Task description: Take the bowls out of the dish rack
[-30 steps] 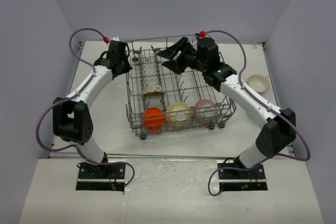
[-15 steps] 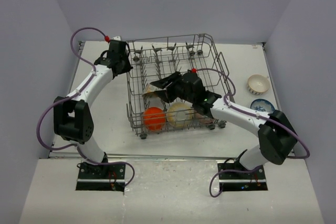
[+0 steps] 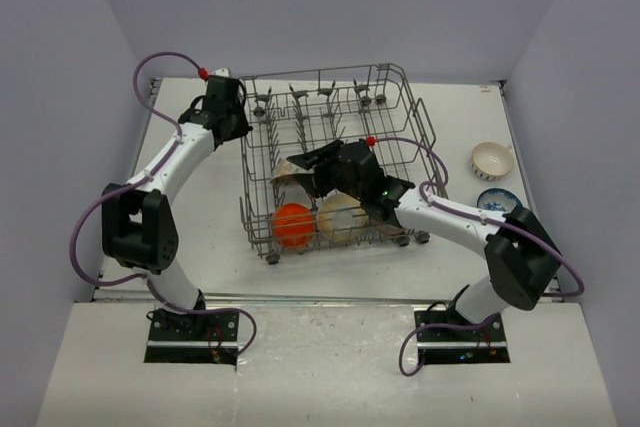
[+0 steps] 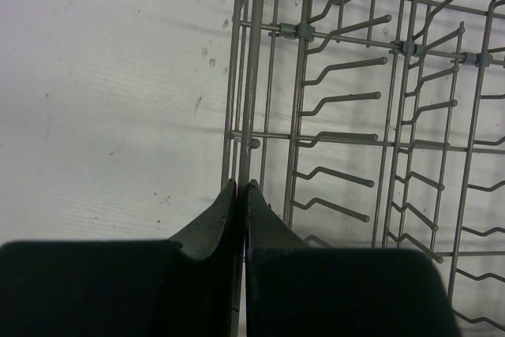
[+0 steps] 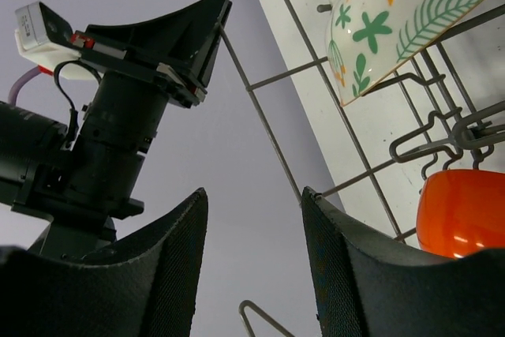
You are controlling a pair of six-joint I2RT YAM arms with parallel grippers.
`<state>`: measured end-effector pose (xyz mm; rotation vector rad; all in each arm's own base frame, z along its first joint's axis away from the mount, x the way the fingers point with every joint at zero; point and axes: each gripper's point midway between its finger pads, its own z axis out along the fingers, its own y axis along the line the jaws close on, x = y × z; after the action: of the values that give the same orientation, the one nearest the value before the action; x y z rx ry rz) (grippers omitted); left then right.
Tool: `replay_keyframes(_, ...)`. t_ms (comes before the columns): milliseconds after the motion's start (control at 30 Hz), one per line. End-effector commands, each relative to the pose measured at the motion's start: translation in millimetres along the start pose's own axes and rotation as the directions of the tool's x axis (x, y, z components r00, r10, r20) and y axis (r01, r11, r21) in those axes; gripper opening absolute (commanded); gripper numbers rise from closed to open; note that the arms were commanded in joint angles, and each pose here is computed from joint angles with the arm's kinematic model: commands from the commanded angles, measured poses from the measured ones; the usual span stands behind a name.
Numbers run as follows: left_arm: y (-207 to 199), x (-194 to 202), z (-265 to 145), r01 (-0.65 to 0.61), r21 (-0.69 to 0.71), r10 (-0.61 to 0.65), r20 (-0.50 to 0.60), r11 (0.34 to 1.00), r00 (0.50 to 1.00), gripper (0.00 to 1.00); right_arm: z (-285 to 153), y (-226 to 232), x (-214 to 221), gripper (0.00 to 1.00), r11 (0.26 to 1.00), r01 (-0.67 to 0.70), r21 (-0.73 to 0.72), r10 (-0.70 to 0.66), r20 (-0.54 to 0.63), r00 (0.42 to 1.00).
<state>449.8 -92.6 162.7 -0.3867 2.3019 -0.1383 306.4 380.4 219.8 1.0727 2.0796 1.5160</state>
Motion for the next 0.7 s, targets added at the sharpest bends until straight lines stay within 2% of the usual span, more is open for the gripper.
replay_keyframes(0,-12,8,-12,0.025,0.049,-0.022,-0.054,0.998,0.998,0.00,19,-5,-6,0.52,1.000,0.009,0.024,-0.010,0.048,0.999)
replay_keyframes(233,-10,3,-14,0.038,0.057,-0.035,-0.051,0.998,0.998,0.00,27,-6,-3,0.52,0.989,0.098,0.110,-0.103,0.041,0.994)
replay_keyframes(267,-10,4,-14,0.038,0.057,-0.035,-0.054,0.998,0.998,0.00,29,-24,-6,0.52,0.974,0.115,0.193,-0.126,0.044,0.991)
replay_keyframes(367,-9,4,-15,0.040,0.053,-0.037,-0.052,0.998,0.998,0.00,28,-30,-12,0.52,0.943,0.171,0.286,-0.194,0.054,0.980)
replay_keyframes(667,-11,3,-17,0.051,0.064,-0.048,-0.049,0.997,0.998,0.00,19,-43,-21,0.51,0.946,0.135,0.295,-0.174,0.109,0.979)
